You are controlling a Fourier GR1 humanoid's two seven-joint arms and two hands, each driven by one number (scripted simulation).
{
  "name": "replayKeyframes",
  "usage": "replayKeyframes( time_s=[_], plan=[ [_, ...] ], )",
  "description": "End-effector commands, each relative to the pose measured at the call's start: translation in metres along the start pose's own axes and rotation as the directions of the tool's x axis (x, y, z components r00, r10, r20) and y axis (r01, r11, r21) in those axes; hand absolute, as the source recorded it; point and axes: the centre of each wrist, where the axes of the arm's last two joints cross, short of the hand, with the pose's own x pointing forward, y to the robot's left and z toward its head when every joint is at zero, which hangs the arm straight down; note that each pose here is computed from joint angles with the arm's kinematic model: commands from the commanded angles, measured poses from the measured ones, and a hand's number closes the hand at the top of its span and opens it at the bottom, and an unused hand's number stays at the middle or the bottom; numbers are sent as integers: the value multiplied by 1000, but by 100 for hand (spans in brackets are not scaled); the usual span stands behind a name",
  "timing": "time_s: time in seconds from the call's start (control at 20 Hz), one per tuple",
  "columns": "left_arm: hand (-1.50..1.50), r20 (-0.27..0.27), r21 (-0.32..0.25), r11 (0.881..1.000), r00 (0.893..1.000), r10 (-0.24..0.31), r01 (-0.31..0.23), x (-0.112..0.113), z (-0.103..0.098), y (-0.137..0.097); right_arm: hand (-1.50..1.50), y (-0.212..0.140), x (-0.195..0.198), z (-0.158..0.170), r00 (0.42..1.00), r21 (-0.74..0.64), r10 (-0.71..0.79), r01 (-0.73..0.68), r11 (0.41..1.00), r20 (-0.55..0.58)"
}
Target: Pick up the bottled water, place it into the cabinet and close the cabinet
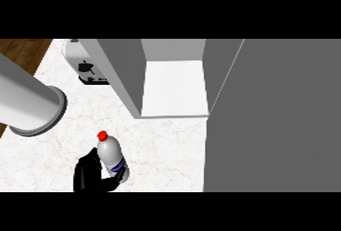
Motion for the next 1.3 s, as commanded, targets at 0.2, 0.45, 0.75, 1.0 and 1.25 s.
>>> replayKeyframes(
  time_s=[0.2,0.45,0.75,1.0,1.25],
  plan=[
    [150,-103,-198,971,988,112,-131,3,-30,-55,-150,1,25,0,1000,-26,-16,16,1000,11],
    [150,-138,-222,970,988,67,-97,11,-43,-74,-150,-6,12,-5,1000,-3,-11,11,1000,19],
    [150,-122,-260,960,990,72,-102,52,-78,-136,-150,1,25,0,1000,-28,-16,16,999,11],
    [150,-11,-284,956,997,-80,73,54,-104,-179,-150,-7,8,5,999,-16,-25,25,1000,21],
    [150,-19,-296,951,995,-98,89,64,-105,-206,-150,-10,29,-9,1000,-31,-14,15,999,24]
  ],
)
